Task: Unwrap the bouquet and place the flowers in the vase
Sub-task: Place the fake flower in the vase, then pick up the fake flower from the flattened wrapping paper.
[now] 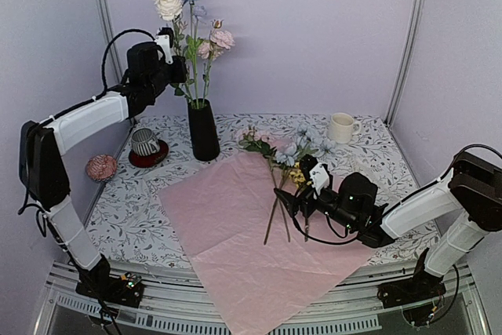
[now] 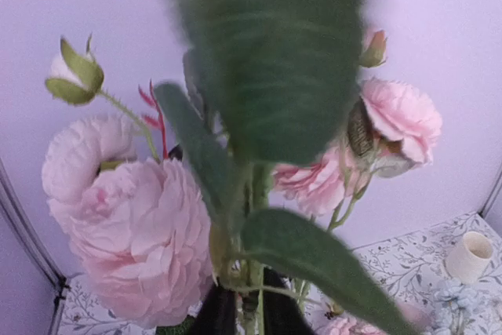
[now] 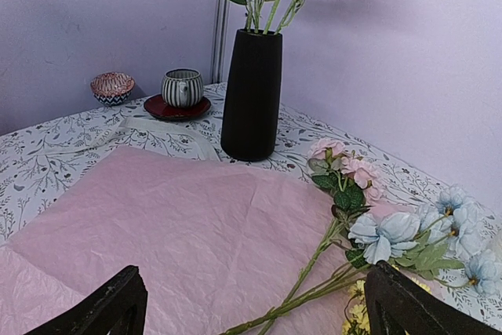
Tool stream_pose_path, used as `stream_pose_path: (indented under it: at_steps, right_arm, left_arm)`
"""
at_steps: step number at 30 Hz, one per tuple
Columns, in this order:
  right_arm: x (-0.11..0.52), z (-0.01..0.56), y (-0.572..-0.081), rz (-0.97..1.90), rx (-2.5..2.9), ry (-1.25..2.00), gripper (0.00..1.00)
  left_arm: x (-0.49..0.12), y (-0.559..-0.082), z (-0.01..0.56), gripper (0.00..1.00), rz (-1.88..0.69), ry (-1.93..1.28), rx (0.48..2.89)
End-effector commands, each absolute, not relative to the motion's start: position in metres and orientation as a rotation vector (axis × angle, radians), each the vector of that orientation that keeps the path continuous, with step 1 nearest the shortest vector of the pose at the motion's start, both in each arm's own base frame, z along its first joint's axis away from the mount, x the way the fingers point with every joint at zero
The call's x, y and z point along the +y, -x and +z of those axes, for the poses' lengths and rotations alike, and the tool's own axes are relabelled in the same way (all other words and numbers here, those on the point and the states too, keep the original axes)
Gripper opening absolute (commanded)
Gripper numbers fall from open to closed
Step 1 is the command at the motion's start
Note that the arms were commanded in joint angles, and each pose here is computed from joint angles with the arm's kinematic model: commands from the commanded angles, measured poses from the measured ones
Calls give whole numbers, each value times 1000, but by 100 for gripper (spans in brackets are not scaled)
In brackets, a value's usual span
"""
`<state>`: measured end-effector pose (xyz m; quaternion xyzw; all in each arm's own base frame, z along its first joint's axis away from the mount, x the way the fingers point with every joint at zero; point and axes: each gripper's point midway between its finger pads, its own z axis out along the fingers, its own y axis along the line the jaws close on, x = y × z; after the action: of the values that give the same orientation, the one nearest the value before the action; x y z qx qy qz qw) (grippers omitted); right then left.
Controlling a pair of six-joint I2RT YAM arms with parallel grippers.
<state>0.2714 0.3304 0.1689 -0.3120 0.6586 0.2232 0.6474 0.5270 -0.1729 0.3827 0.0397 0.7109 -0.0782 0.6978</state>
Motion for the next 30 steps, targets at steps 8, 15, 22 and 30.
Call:
stream_pose_path:
  at_steps: [8,15,22,30]
  right_arm:
    - [337,173,-271,529,1484,713,99]
    - [338,173,-271,532,1484,717,99]
    - [339,173,-271,537,1488,716,99]
    - [333,174,-285,509,1533,614,99]
  left_arm:
    - [-177,-524,351,56,-280,-96,1738]
    - [-177,-504,308,80,-346,-88,1803]
    - [-179,-476,270,87,-432,-88,1845]
    - [-185,-424,278,94,-577,-110,1804]
